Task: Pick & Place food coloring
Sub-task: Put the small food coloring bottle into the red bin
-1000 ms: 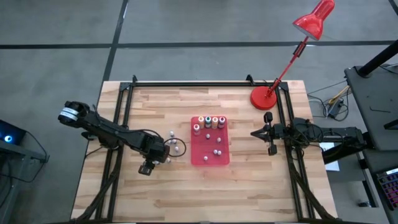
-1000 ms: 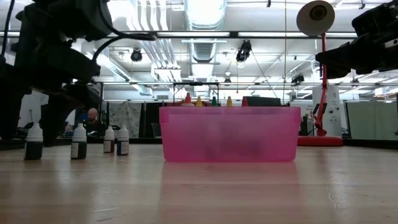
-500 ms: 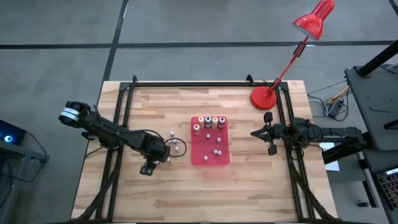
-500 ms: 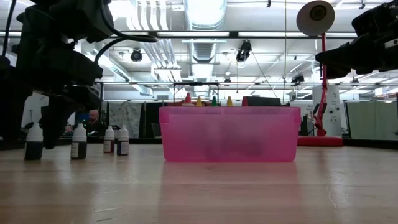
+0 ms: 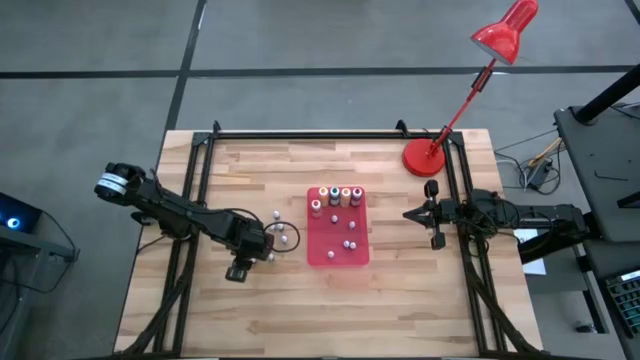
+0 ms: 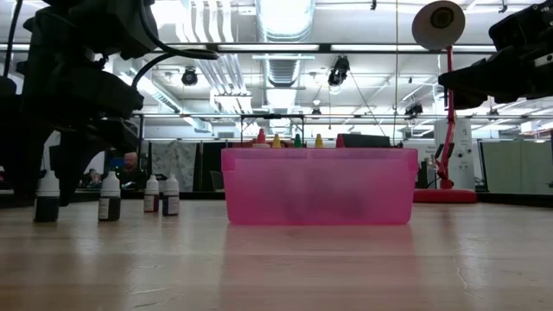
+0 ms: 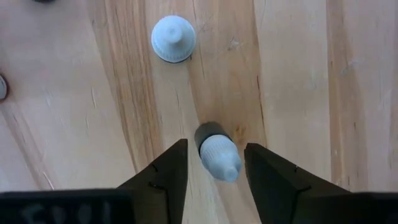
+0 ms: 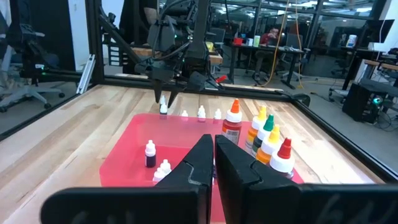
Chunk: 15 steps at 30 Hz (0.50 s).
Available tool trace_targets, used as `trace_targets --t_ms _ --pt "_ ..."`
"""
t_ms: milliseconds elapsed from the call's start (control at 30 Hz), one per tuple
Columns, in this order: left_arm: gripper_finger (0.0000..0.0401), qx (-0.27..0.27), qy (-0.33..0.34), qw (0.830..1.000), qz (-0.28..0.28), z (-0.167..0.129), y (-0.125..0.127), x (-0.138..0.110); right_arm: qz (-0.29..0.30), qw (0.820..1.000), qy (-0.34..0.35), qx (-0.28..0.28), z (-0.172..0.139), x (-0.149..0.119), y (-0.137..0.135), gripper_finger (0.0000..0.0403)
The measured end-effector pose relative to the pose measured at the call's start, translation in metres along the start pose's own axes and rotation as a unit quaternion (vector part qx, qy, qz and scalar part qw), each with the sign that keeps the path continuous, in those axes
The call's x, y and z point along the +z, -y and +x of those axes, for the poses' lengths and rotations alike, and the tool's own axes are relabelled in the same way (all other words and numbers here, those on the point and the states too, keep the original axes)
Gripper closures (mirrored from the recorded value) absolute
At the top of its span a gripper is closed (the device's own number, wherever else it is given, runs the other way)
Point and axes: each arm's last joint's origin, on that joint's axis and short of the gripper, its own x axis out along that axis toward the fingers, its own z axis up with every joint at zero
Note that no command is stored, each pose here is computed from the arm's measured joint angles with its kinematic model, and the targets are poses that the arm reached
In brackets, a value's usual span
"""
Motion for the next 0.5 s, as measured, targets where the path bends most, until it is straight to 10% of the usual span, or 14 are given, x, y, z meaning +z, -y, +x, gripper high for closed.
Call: trace_targets --t_ms 500 --pt "0.0273 0.001 0.015 1.0 -0.008 -0.0002 -0.0001 0.0029 0.0 1.0 0.0 0.0 0.0 0.0 0.0 0.0394"
